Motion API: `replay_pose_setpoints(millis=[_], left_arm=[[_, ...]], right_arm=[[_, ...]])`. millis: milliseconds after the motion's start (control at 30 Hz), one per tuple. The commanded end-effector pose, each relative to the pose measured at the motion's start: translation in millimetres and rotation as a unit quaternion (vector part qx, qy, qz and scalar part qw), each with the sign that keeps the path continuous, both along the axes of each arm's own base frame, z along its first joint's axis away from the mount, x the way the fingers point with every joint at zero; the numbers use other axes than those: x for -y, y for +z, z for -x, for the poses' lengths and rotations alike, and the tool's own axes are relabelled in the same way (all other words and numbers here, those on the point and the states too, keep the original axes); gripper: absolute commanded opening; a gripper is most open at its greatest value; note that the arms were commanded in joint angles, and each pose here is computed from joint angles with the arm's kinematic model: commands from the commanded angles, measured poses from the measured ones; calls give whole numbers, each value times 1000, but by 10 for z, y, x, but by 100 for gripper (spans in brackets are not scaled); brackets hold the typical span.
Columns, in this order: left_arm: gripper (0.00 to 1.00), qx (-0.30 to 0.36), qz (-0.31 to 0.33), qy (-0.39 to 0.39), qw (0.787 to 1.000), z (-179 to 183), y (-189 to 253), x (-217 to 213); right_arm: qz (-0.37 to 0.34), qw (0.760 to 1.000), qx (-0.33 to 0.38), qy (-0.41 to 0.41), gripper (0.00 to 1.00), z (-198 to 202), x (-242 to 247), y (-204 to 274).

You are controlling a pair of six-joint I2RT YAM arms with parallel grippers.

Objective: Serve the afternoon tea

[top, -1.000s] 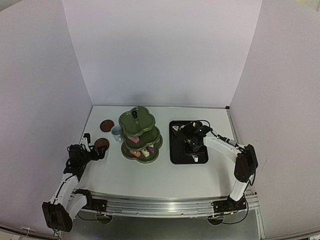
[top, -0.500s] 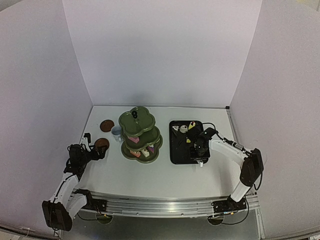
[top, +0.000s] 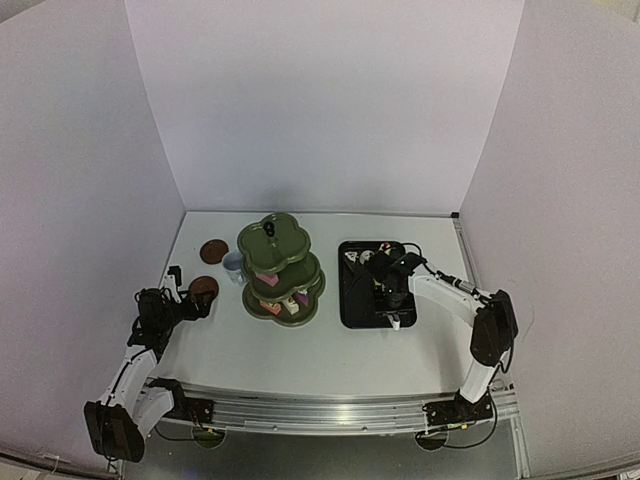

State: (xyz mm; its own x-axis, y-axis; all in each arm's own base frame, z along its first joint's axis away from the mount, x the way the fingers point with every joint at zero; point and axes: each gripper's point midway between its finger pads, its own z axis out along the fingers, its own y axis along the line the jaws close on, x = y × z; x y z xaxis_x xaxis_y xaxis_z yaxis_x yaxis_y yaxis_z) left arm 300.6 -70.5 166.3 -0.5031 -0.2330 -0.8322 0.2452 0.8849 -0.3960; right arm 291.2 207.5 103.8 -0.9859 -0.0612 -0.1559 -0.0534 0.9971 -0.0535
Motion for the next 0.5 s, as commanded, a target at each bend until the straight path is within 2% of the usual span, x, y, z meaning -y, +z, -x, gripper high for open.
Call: replay_pose_setpoints(millis=[0,333,367,467], left_arm=[[100,26,2,-2,1000,-20,123,3],[100,26,3,-3,1000,-27,124,7],[100,25,3,-2,1000,-26,123,7],[100,27,3,-2,1000,-22,131,6]], right_arm=[[1,1000,23,11,32,-147,-78,41],[26,998,50,11,30,-375,-93,-31],[28,998,53,10,28,-401,-97,-26],[30,997,65,8,14,-449,-96,30]])
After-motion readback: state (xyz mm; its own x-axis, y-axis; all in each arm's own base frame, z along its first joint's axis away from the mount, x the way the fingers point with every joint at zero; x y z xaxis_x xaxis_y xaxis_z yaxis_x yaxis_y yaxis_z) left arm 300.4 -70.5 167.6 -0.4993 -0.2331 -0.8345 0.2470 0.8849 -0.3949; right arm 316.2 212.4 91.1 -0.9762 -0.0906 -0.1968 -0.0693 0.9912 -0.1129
